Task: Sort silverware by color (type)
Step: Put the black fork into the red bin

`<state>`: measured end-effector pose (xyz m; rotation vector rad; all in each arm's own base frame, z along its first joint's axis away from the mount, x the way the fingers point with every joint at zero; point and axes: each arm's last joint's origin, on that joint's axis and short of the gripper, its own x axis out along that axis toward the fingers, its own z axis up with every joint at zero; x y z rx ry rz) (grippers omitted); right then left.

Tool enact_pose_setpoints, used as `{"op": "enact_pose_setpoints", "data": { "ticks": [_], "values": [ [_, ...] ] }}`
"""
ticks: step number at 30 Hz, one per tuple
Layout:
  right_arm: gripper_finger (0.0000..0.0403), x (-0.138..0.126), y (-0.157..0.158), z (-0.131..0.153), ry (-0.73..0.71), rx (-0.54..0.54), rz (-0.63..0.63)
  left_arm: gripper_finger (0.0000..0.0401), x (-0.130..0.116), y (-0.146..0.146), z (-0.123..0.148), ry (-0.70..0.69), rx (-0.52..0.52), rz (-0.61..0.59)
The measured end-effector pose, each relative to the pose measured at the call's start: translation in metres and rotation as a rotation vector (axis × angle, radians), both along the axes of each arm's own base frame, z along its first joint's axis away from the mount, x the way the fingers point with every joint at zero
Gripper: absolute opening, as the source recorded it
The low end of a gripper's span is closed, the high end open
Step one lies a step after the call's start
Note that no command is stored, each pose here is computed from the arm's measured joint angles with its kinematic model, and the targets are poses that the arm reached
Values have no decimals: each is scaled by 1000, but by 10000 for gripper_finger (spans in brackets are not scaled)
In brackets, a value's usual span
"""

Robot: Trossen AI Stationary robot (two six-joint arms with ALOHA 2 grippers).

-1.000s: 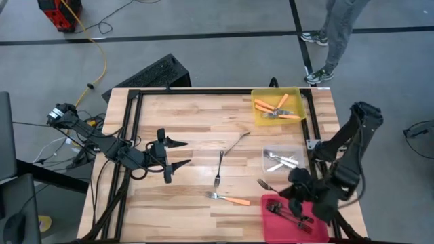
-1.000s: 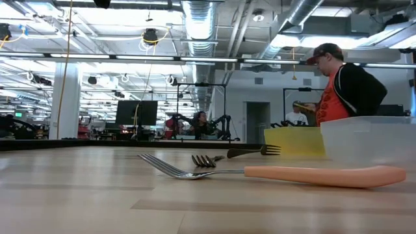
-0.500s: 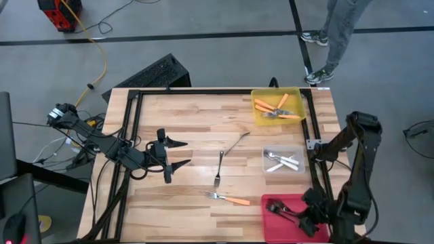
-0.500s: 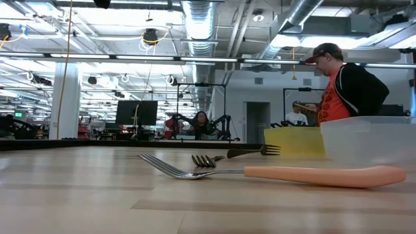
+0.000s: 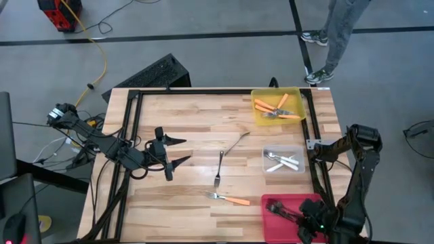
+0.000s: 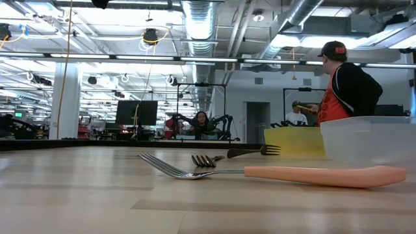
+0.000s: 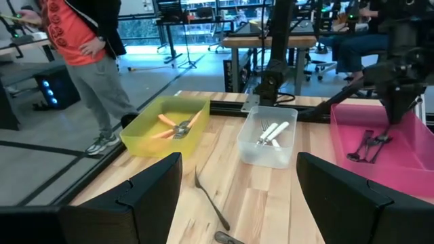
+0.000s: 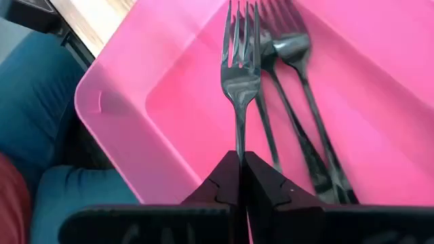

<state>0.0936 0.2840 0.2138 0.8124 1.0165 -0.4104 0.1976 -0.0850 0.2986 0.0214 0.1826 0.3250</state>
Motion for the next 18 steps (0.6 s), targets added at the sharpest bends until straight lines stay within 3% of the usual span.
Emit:
{"op": "enact_pose_setpoints", "data": {
  "ticks": [10, 18],
  "values": [
    [30, 20, -1, -10, -7, -121, 124, 275, 0, 0, 0, 3, 8, 0],
    [35, 14, 0, -11, 61, -103, 151, 275, 0, 0, 0, 4, 13, 0]
  ]
}}
